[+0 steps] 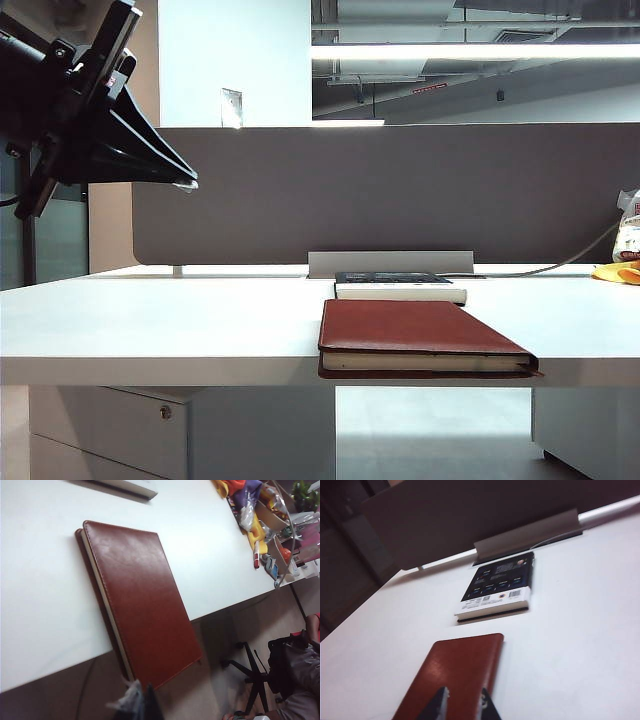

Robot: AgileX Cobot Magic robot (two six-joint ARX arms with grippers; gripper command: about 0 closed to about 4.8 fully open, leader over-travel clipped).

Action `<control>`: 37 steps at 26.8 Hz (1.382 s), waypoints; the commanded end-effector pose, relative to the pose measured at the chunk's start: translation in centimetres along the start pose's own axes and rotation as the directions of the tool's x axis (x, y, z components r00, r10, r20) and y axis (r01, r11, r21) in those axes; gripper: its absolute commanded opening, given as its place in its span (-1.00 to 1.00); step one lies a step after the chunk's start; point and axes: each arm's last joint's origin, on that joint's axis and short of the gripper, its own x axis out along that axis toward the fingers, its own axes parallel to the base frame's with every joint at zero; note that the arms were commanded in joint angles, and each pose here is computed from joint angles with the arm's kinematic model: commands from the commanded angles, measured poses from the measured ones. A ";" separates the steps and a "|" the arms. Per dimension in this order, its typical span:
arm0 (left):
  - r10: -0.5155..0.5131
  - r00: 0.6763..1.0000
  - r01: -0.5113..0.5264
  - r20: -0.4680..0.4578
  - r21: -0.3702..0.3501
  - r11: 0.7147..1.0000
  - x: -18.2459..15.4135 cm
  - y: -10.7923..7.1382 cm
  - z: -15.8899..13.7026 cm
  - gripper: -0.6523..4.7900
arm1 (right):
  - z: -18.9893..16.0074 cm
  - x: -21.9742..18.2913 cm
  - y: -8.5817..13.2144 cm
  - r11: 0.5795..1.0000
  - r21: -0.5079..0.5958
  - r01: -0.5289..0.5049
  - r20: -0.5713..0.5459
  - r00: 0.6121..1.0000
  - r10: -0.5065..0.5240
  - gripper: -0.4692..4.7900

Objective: Pick up the red book and place it on top of the black book.

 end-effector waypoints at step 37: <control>-0.161 0.965 0.134 -0.206 -0.138 0.981 3.3 2.5 -1.5 -0.57 | -3.2 11.4 -2.2 0.945 0.315 0.092 -0.680 0.717 0.157 0.06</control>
